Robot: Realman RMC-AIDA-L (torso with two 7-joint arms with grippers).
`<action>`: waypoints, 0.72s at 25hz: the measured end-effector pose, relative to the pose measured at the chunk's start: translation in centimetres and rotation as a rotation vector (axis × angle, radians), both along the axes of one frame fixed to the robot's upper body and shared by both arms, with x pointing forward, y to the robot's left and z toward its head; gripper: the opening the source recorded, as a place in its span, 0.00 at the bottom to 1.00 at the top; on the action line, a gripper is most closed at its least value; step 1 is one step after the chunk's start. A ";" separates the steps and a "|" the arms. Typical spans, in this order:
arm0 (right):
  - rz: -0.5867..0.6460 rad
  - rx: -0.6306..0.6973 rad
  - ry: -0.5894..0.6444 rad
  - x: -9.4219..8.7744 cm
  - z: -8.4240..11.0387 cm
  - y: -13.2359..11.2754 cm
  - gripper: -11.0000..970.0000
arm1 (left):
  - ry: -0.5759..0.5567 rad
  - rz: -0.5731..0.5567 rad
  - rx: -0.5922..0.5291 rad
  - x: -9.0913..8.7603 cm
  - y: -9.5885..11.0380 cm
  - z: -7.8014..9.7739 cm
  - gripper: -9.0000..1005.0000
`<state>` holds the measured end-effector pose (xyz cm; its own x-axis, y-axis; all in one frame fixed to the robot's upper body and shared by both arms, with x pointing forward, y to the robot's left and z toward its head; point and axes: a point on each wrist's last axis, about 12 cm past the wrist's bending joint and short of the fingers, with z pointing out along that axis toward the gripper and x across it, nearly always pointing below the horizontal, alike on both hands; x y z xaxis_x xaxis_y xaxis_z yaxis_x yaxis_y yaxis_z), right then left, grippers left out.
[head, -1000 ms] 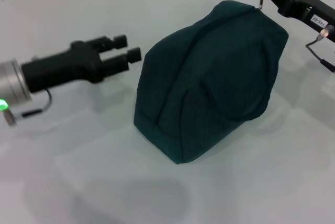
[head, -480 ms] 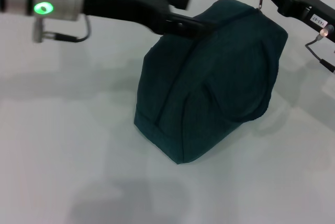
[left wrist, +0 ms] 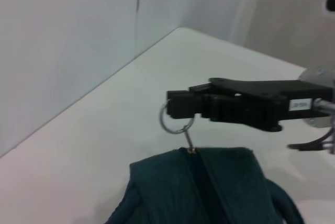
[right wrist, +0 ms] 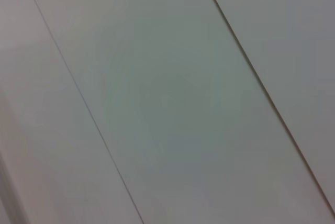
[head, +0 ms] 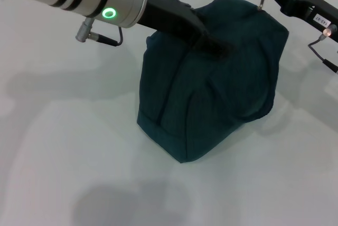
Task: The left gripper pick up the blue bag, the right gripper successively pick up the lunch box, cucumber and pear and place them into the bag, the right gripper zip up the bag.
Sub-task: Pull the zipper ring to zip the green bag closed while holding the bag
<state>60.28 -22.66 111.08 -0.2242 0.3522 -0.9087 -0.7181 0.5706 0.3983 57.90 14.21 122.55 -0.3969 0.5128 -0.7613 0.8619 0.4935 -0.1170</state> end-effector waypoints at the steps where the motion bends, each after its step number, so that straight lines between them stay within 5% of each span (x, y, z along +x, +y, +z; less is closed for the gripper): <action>1: 0.000 0.000 0.000 0.0 0.0 0.0 0.04 | 0.004 0.008 0.004 0.0 0.0 0.0 0.88; 7: 0.000 0.000 -0.001 0.0 0.0 0.0 0.04 | -0.030 0.017 0.006 0.0 0.7 -0.3 0.87; 10: 0.001 -0.001 -0.002 0.0 0.0 0.0 0.04 | -0.076 0.011 -0.006 -0.3 0.9 -0.4 0.67; 18: -0.003 -0.002 0.003 0.0 -0.1 0.0 0.04 | -0.099 -0.007 -0.019 -0.5 1.0 -0.3 0.50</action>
<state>60.30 -22.68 111.02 -0.2256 0.3507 -0.9089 -0.7157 0.5734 0.3988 57.42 15.23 122.22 -0.3152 0.5009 -0.8061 0.8733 0.4856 -0.0397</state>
